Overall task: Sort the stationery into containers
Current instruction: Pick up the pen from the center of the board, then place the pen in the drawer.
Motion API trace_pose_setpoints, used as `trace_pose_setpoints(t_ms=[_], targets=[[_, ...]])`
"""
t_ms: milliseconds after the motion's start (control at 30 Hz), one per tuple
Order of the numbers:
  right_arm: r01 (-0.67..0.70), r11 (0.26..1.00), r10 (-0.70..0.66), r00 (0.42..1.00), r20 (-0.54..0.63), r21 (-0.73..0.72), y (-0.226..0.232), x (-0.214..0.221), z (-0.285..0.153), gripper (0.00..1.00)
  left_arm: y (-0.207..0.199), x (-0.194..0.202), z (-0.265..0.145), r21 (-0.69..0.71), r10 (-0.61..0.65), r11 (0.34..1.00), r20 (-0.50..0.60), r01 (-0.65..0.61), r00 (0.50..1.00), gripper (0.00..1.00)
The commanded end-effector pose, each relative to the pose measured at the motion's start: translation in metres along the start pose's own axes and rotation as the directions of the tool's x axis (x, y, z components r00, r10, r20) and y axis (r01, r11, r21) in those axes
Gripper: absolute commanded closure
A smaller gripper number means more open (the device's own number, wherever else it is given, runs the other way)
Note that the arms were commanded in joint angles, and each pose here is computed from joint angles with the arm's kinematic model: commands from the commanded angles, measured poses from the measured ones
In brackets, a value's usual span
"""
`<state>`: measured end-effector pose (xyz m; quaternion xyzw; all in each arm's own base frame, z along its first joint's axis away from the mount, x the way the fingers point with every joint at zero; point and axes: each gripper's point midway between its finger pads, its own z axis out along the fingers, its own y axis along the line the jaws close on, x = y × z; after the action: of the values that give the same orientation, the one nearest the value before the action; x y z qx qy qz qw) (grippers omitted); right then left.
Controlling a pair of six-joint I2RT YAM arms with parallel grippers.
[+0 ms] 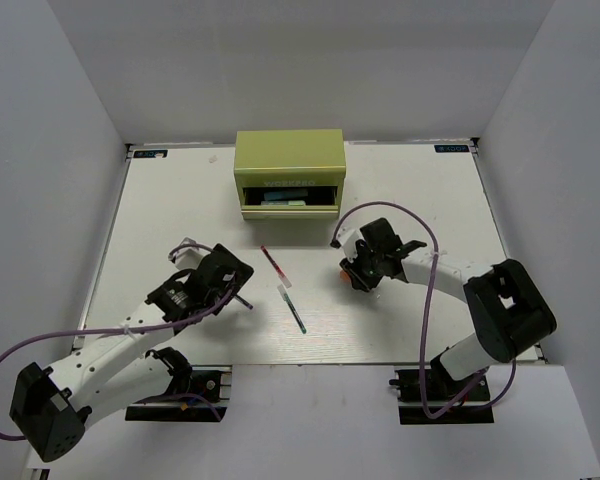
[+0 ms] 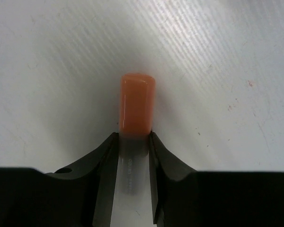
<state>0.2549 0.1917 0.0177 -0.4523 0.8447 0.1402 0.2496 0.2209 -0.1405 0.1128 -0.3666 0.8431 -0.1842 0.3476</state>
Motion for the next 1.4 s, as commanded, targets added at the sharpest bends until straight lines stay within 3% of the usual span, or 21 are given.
trace_pose_setpoints(t_ms=[0,133,233,333,433,667,767,933,1000,1033,1067,1167,1300,1367], targets=[[0.154,0.988,-0.154,0.988,-0.010,-0.034,0.004,0.005,-0.013,0.88,0.010,0.007,0.002,-0.035,-0.026,0.999,-0.027,0.025,0.999,0.00],[0.376,0.927,-0.373,0.909,0.188,0.020,0.000,-0.069,-0.060,0.90,0.017,0.014,0.006,-0.062,-0.024,0.998,-0.051,0.021,0.998,0.00],[0.534,0.842,-0.526,0.787,0.323,0.072,0.003,-0.125,-0.094,0.90,0.023,0.017,0.010,-0.087,-0.014,0.996,-0.056,0.009,0.998,0.00],[0.588,0.794,-0.593,0.689,0.416,0.156,0.001,-0.185,-0.128,0.90,0.023,0.017,0.010,-0.087,-0.014,0.996,-0.056,0.009,0.998,0.00],[0.619,0.767,-0.624,0.662,0.414,0.167,-0.003,-0.204,-0.120,0.90,0.025,0.019,0.012,-0.088,-0.013,0.996,-0.056,0.008,0.998,0.00],[0.672,0.676,-0.725,0.535,0.432,0.302,-0.023,-0.276,-0.113,0.89,0.027,0.019,0.012,-0.079,-0.017,0.997,-0.054,0.013,0.998,0.00],[0.673,0.665,-0.735,0.511,0.446,0.324,-0.027,-0.294,-0.100,0.89,0.025,0.020,0.012,-0.069,-0.021,0.997,-0.062,0.017,0.998,0.00],[0.653,0.690,-0.713,0.538,0.450,0.313,-0.038,-0.314,-0.076,0.88,0.029,0.022,0.013,-0.077,-0.018,0.997,-0.063,0.013,0.998,0.00],[0.656,0.692,-0.711,0.548,0.441,0.300,-0.040,-0.314,-0.063,0.83,0.029,0.022,0.013,-0.077,-0.018,0.997,-0.063,0.013,0.998,0.00],[0.653,0.692,-0.712,0.551,0.435,0.306,-0.042,-0.315,-0.062,0.78,0.029,0.022,0.013,-0.077,-0.018,0.997,-0.063,0.013,0.998,0.00],[0.655,0.700,-0.704,0.566,0.428,0.285,-0.043,-0.311,-0.054,0.62,0.033,0.023,0.014,-0.085,-0.015,0.996,-0.065,0.009,0.998,0.00],[0.644,0.718,-0.684,0.583,0.439,0.263,-0.041,-0.311,-0.052,0.43,0.033,0.023,0.014,-0.085,-0.015,0.996,-0.065,0.009,0.998,0.00],[0.653,0.725,-0.661,0.568,0.491,0.220,-0.025,-0.310,-0.066,0.41,0.032,0.024,0.016,-0.077,-0.018,0.997,-0.063,0.013,0.998,0.00],[0.673,0.716,-0.648,0.542,0.536,0.185,-0.012,-0.312,-0.074,0.50,0.029,0.025,0.016,-0.065,-0.023,0.998,-0.072,0.019,0.997,0.00]])
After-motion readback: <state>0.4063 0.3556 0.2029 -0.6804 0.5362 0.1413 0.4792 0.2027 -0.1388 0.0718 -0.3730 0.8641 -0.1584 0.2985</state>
